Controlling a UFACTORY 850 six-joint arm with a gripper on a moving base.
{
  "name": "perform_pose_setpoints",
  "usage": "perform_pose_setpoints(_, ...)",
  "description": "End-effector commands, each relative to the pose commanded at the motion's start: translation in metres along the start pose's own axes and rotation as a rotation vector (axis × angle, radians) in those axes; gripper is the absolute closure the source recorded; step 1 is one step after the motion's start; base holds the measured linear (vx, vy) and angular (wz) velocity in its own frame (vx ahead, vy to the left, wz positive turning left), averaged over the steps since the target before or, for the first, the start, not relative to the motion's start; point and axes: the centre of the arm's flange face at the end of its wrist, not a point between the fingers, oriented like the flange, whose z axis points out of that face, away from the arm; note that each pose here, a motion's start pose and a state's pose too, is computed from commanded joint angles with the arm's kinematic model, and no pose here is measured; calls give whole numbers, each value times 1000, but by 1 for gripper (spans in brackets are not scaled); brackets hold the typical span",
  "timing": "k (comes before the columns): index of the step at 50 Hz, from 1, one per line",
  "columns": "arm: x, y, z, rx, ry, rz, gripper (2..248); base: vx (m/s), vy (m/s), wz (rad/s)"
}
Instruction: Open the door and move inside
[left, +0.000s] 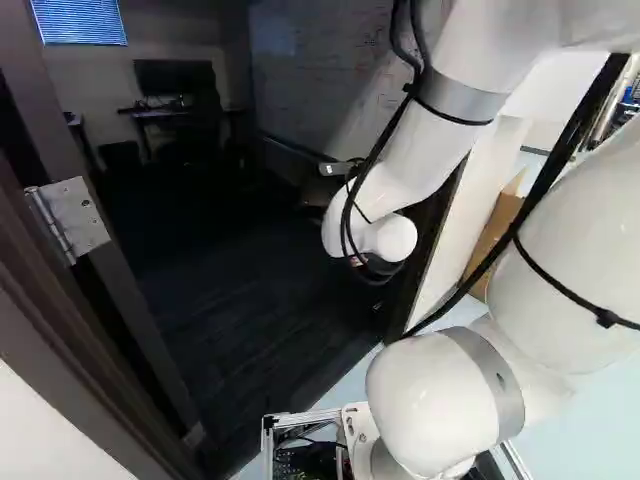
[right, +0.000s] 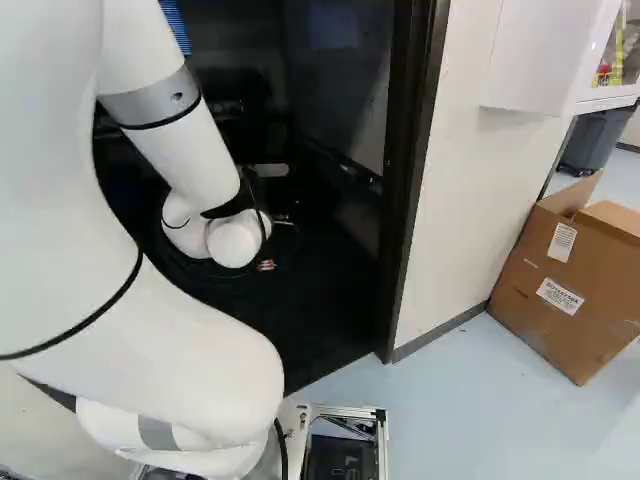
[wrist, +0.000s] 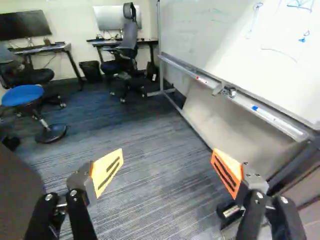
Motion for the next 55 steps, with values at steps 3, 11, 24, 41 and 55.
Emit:
perform_pose_setpoints(3, -4, 3, -6, -14, -1, 3, 3, 0, 0, 0)
perform_pose_setpoints(11, -12, 11, -19, -47, -5, 9, 3, 0, 0, 0)
perform_pose_setpoints(24, -24, 20, -36, -88, -10, 17, 3, 0, 0, 0)
perform_pose_setpoints(41, -33, 25, -48, -118, -13, 23, 3, 0, 0, 0)
perform_pose_setpoints(55, -35, 26, -50, -123, -14, 24, 3, 0, 0, 0)
